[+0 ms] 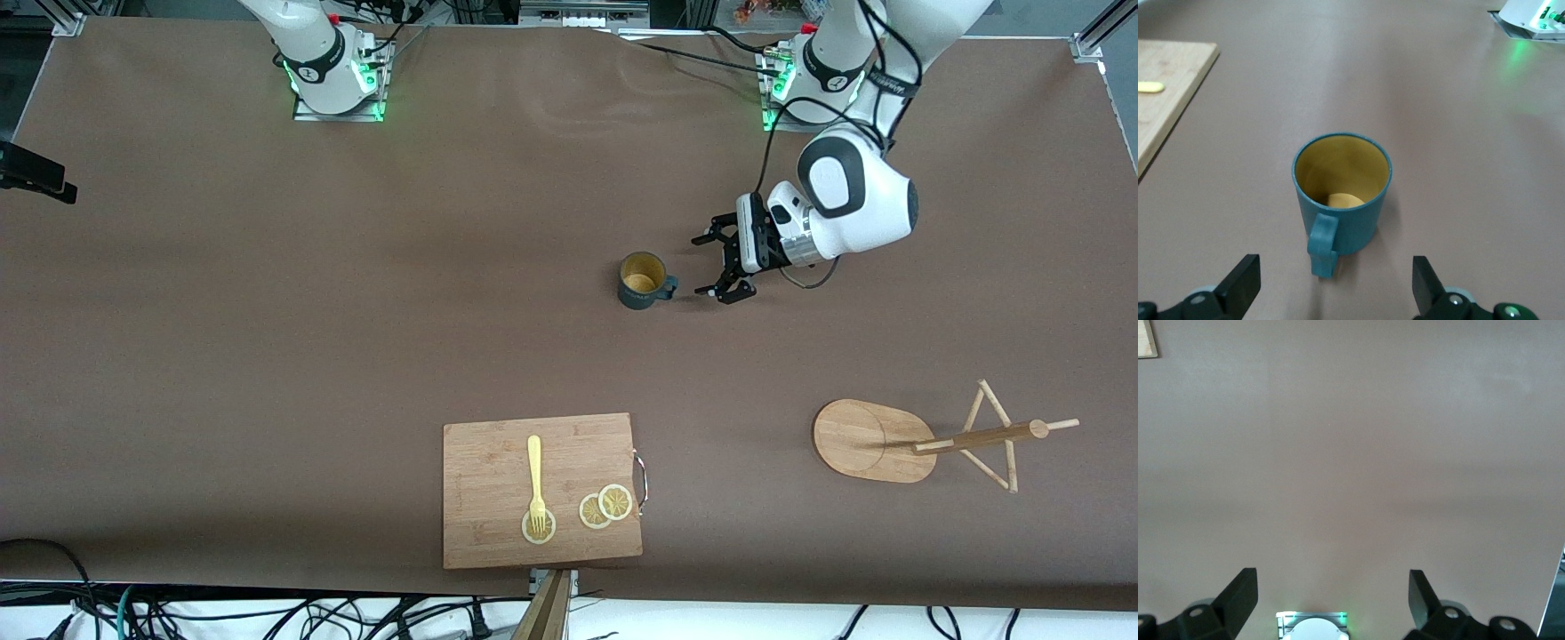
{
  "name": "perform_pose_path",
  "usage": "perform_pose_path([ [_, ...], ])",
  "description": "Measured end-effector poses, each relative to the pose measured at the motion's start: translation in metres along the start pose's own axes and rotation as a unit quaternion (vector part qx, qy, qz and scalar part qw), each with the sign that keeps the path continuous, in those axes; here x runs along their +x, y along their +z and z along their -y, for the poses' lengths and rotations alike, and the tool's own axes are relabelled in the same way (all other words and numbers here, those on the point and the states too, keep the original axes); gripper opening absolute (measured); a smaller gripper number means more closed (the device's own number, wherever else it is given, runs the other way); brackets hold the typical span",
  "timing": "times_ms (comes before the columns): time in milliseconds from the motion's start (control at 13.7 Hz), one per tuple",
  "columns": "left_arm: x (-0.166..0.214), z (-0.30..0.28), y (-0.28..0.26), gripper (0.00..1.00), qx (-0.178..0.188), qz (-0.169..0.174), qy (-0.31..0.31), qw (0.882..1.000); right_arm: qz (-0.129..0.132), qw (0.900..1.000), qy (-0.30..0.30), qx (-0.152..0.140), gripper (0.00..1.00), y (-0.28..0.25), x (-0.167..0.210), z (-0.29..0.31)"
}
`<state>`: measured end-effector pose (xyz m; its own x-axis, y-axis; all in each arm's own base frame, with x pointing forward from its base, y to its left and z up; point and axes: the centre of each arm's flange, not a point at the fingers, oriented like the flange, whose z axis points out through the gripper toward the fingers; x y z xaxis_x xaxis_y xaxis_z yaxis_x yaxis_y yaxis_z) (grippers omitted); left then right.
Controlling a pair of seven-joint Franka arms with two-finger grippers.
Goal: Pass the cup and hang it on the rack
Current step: 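Grasp the mug handle with the left gripper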
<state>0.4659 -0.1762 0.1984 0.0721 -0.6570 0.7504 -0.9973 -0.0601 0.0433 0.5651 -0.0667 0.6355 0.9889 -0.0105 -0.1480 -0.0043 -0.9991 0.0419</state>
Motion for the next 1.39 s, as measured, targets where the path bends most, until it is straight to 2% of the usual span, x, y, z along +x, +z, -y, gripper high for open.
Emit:
perform_pose_path([
  [146, -0.018, -0.004, 0.017, 1.0, 0.007, -0.018, 0.008, 1.0, 0.003, 1.0, 0.001, 0.001, 1.0, 0.001, 0.0, 0.004],
  [730, -0.031, 0.005, 0.04, 1.0, 0.031, -0.055, 0.016, 0.998, 0.005, 1.0, 0.001, 0.007, 1.0, 0.004, 0.001, 0.007],
  [876, -0.033, 0.005, 0.047, 0.96, 0.03, -0.065, 0.025, 0.997, 0.005, 1.0, 0.001, 0.007, 1.0, 0.004, 0.001, 0.007],
  [949, -0.033, 0.006, 0.049, 0.92, 0.029, -0.071, 0.033, 0.996, 0.006, 1.0, 0.002, 0.007, 1.0, 0.004, 0.001, 0.007],
  [1022, -0.033, 0.007, 0.053, 0.83, 0.026, -0.082, 0.034, 0.996, 0.006, 1.0, 0.002, 0.007, 1.0, 0.005, 0.002, 0.007],
  [1095, -0.034, 0.006, 0.057, 0.69, 0.021, -0.094, 0.03, 0.995, 0.006, 1.0, 0.002, 0.008, 1.0, 0.005, 0.002, 0.007],
  [1387, -0.043, 0.006, 0.069, 0.27, 0.009, -0.114, 0.019, 0.993, 0.006, 1.0, 0.002, 0.008, 1.0, 0.005, 0.002, 0.007],
])
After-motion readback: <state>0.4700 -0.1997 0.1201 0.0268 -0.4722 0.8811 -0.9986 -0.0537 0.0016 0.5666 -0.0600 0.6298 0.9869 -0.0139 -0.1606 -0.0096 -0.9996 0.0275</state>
